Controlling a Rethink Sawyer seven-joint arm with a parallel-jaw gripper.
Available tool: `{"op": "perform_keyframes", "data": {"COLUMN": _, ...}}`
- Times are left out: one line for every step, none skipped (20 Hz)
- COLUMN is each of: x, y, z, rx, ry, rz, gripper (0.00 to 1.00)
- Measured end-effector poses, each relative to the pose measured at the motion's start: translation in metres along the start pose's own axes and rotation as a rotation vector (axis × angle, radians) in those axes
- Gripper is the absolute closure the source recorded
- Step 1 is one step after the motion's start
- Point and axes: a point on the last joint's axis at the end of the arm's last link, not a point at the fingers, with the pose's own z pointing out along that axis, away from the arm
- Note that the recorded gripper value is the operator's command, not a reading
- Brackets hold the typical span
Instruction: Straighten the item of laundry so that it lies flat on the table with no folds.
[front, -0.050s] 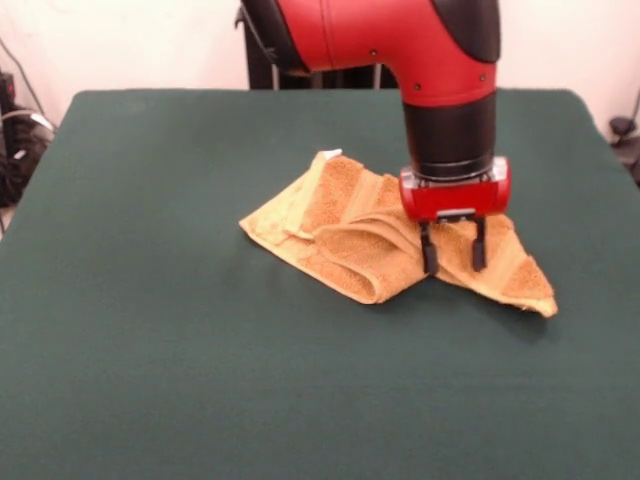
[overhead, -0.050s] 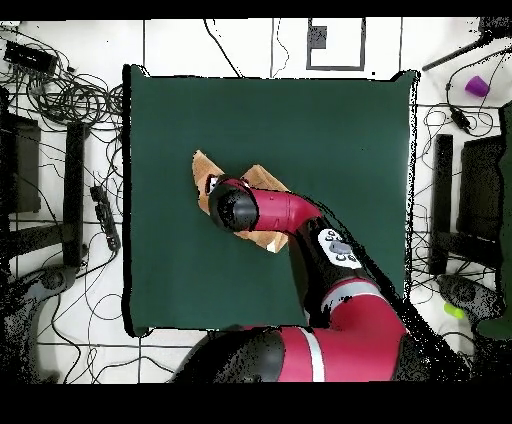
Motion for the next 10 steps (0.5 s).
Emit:
{"op": "perform_keyframes", "data": {"x": -0.0004, "y": -0.0011, "z": -0.0001, "rx": 0.000, "ry": 0.000, "rz": 0.002, "gripper": 1.00}}
{"op": "perform_keyframes", "data": {"x": -0.0008, "y": -0.0022, "z": -0.0002, "rx": 0.000, "ry": -0.001, "rz": 0.004, "gripper": 1.00}}
{"op": "perform_keyframes", "data": {"x": -0.0011, "y": -0.0032, "z": -0.0003, "rx": 0.000, "ry": -0.001, "rz": 0.006, "gripper": 1.00}}
{"op": "perform_keyframes", "data": {"x": -0.0013, "y": -0.0039, "z": -0.0004, "rx": -0.001, "ry": 0.000, "rz": 0.008, "gripper": 1.00}}
{"op": "perform_keyframes", "data": {"x": -0.0019, "y": -0.0054, "z": -0.0008, "rx": -0.003, "ry": -0.001, "rz": 0.012, "gripper": 1.00}}
{"op": "perform_keyframes", "data": {"x": -0.0019, "y": -0.0058, "z": -0.0008, "rx": -0.005, "ry": 0.000, "rz": 0.014, "gripper": 1.00}}
{"op": "perform_keyframes", "data": {"x": -0.0017, "y": -0.0057, "z": -0.0008, "rx": -0.006, "ry": 0.000, "rz": 0.014, "gripper": 1.00}}
{"op": "perform_keyframes", "data": {"x": -0.0015, "y": -0.0056, "z": -0.0008, "rx": -0.006, "ry": 0.001, "rz": 0.015, "gripper": 1.00}}
{"op": "perform_keyframes", "data": {"x": -0.0002, "y": -0.0044, "z": -0.0006, "rx": -0.008, "ry": 0.003, "rz": 0.014, "gripper": 1.00}}
{"op": "perform_keyframes", "data": {"x": 0.0005, "y": -0.0038, "z": -0.0005, "rx": -0.010, "ry": 0.004, "rz": 0.014, "gripper": 1.00}}
